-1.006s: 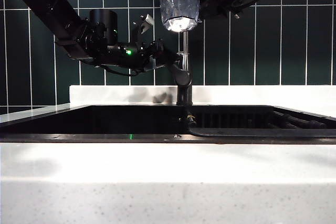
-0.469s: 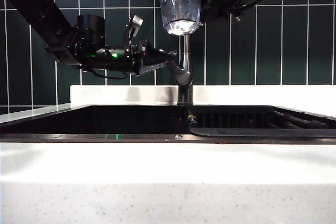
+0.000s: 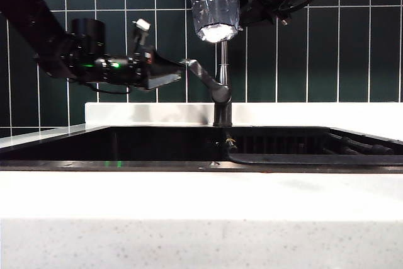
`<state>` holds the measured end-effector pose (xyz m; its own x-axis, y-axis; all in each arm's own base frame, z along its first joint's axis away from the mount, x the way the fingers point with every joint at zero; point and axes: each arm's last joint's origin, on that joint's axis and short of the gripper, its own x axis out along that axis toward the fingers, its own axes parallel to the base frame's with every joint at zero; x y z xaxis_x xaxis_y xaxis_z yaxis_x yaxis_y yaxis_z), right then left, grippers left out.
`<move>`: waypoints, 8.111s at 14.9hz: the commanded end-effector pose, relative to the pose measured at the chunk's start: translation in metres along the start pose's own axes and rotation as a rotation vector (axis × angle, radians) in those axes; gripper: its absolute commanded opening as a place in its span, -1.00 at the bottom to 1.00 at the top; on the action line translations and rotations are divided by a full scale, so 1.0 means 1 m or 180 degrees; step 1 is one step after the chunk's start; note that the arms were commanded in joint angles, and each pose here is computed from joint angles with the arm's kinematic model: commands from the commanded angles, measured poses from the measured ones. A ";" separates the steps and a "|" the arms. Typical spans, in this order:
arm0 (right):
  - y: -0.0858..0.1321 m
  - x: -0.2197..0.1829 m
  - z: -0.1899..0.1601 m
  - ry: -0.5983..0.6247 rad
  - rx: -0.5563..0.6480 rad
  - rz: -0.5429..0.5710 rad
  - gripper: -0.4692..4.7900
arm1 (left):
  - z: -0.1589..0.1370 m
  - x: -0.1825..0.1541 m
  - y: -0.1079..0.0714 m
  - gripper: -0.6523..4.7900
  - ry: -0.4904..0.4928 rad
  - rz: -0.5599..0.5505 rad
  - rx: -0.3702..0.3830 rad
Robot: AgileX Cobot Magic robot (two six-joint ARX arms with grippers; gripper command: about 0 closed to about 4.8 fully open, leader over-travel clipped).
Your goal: Pick up the mug next to the sink, go to the faucet to get some water, pour the water into the sink, and finally put the mug back to its place.
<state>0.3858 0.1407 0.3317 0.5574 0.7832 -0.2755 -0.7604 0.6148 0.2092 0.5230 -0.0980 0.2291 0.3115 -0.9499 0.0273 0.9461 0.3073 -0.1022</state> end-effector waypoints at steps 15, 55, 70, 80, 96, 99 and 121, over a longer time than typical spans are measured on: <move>0.000 -0.005 0.006 -0.0083 -0.0230 -0.0078 -0.85 | 0.041 -0.082 -0.095 -0.78 0.0065 0.0304 0.0023; 0.042 -0.042 -0.047 0.2250 -0.2700 -0.2284 -0.85 | -0.078 -0.187 -0.377 -0.78 -0.0538 0.2284 0.0553; 0.095 -0.023 -0.045 0.3136 -0.4035 -0.2836 -0.85 | -0.081 -0.187 -0.376 -0.78 -0.0476 0.2287 0.0479; 0.103 -0.031 -0.037 0.2159 -0.3152 -0.2576 -0.85 | -0.083 -0.187 -0.376 -0.78 -0.0414 0.2295 0.0442; 0.097 -0.191 -0.149 -0.1083 -0.0538 -0.2352 -0.85 | -0.081 -0.187 -0.377 -0.78 -0.0615 0.2216 0.0146; 0.111 -0.212 -0.178 -0.1278 -0.0479 -0.2648 -0.85 | -0.081 -0.187 -0.376 -0.78 -0.0605 0.2201 0.0086; 0.004 -0.231 -0.220 -0.1252 0.0175 -0.2859 -0.85 | -0.083 -0.186 -0.377 -0.78 -0.0521 0.2099 0.0087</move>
<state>0.1747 -0.0574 0.1817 0.9955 -0.0324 -0.0894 0.0444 0.9897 0.1358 0.1013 -0.0422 0.1783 0.8331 -0.5428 0.1065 0.5529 0.8230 -0.1301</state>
